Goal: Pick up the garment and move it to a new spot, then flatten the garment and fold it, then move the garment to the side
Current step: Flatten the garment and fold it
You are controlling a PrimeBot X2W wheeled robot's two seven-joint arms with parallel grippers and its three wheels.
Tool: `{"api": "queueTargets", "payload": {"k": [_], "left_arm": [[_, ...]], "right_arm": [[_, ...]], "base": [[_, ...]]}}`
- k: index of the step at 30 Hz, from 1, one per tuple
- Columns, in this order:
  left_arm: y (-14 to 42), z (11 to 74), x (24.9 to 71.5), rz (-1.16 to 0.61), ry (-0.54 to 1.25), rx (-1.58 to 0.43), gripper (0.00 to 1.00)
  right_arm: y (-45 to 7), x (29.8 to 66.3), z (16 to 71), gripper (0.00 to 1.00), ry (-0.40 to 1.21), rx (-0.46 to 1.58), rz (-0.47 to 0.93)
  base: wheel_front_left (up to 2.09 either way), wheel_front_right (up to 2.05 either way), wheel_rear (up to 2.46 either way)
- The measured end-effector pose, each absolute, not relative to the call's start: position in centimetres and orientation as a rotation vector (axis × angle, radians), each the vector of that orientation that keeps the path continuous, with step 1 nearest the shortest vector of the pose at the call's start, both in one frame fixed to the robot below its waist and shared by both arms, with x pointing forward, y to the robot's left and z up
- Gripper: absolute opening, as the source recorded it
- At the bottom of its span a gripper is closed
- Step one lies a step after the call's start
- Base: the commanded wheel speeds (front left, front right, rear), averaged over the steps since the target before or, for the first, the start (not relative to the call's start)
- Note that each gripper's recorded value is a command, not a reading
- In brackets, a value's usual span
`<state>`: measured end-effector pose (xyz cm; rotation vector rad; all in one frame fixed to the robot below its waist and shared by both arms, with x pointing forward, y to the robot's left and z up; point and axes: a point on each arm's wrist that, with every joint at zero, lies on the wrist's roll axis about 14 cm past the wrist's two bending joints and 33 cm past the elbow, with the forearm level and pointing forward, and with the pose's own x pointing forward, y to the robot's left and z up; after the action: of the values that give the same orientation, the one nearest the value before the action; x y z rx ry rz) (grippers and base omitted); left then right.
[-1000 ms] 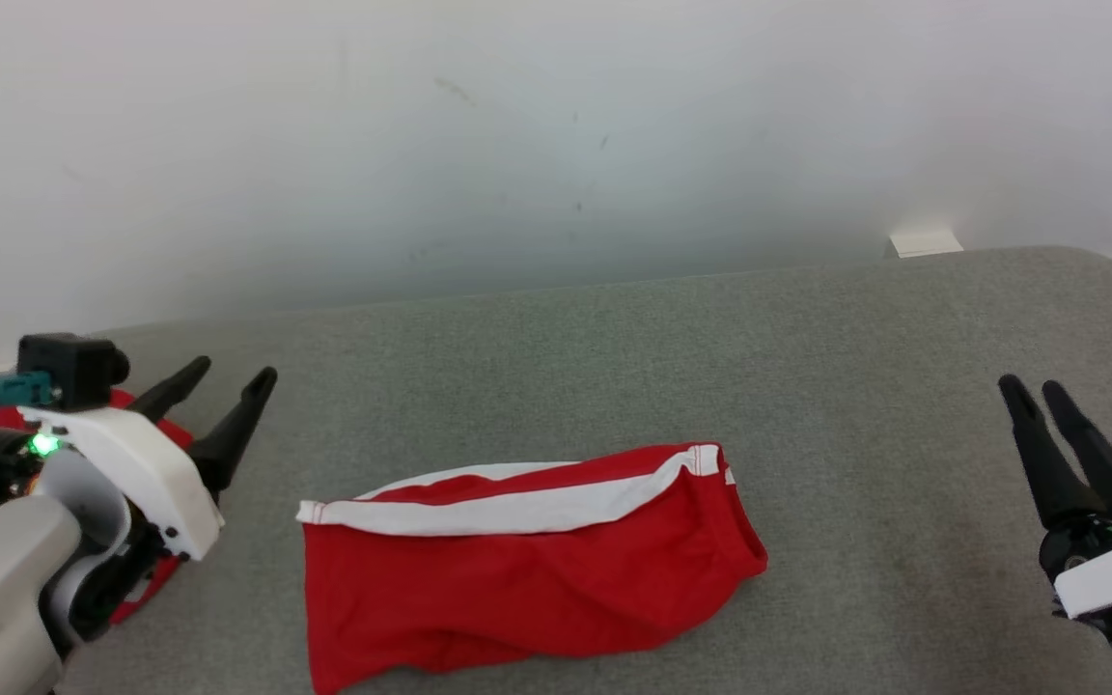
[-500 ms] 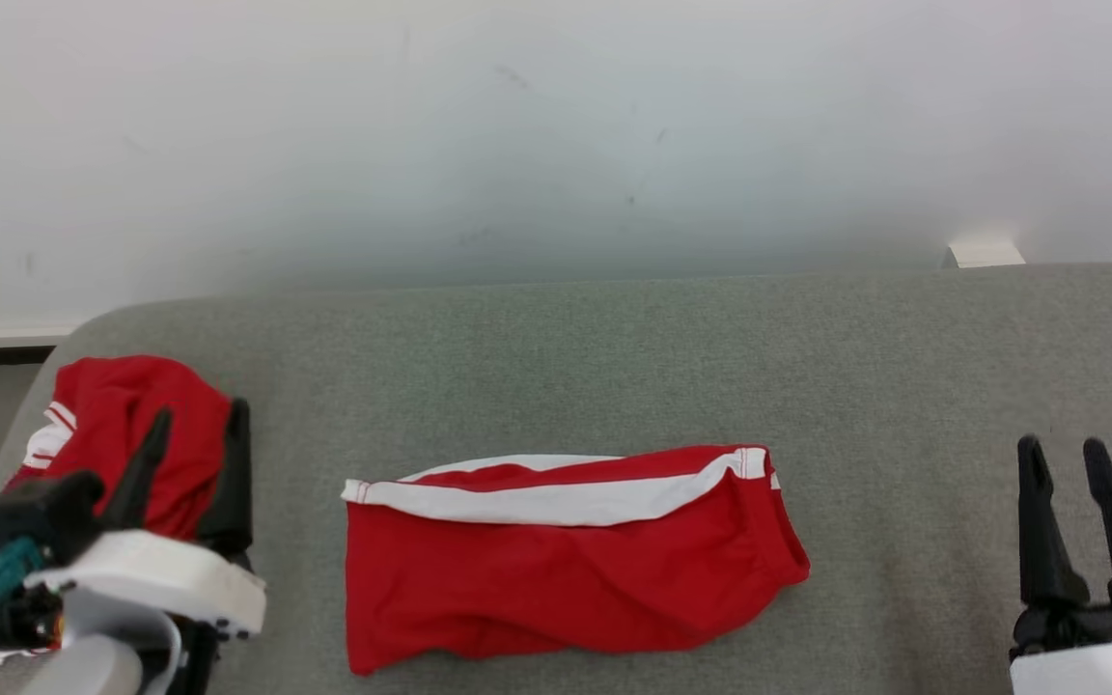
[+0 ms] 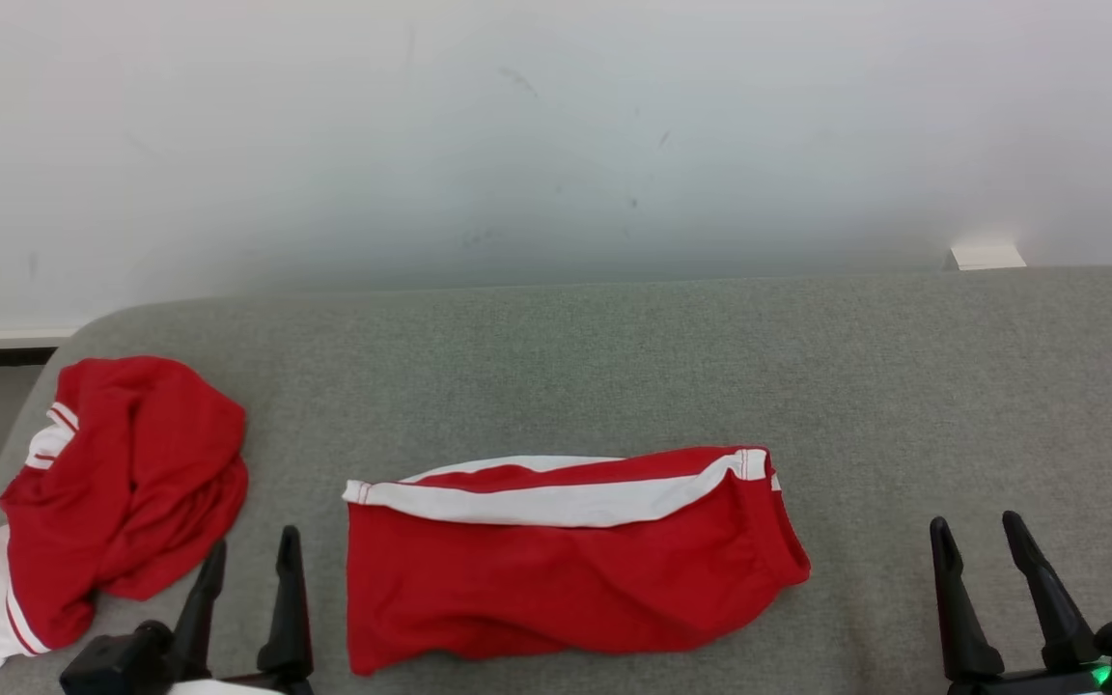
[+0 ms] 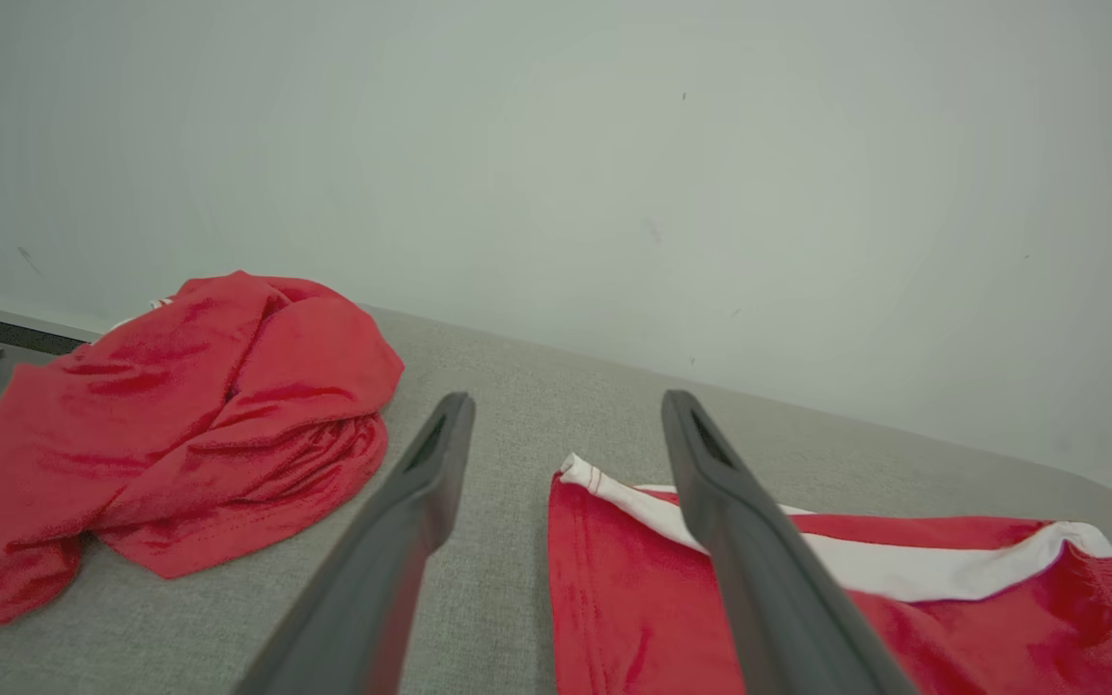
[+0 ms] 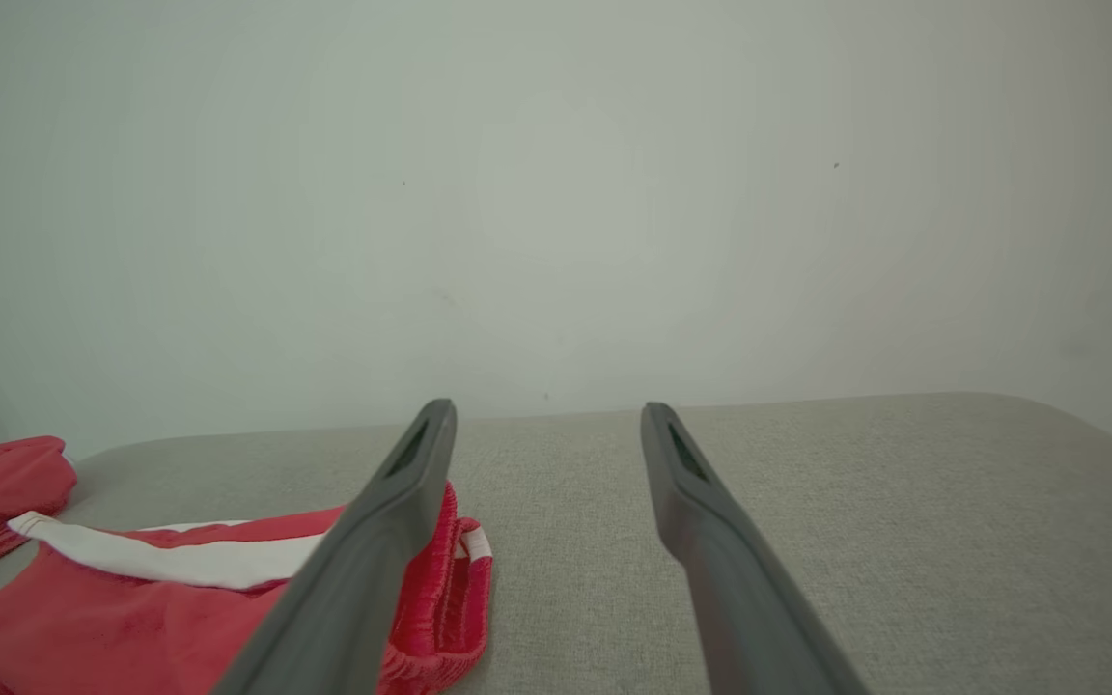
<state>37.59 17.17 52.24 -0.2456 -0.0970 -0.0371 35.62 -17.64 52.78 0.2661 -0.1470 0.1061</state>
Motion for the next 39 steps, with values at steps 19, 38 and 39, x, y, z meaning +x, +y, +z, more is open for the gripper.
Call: {"api": "queueTargets", "payload": {"k": [19, 38, 39], "left_arm": [[18.6, 51.7, 35.8, -0.027, -0.120, -0.242, 1.00], [21.6, 50.0, 34.4, 0.067, -0.078, -0.236, 1.00], [21.8, 50.0, 34.4, 0.072, -0.077, -0.234, 1.00]], "right_arm": [[-10.5, 41.0, 47.9, 1.00, 0.142, 0.200, 0.294], [-9.7, 42.3, 39.7, 1.00, 0.458, 0.226, 0.247], [-9.5, 42.4, 39.5, 1.00, 0.474, 0.238, 0.247]], "base": [[0.00, 0.00, 0.00], [0.00, 0.00, 0.00], [0.00, 0.00, 0.00]]}}
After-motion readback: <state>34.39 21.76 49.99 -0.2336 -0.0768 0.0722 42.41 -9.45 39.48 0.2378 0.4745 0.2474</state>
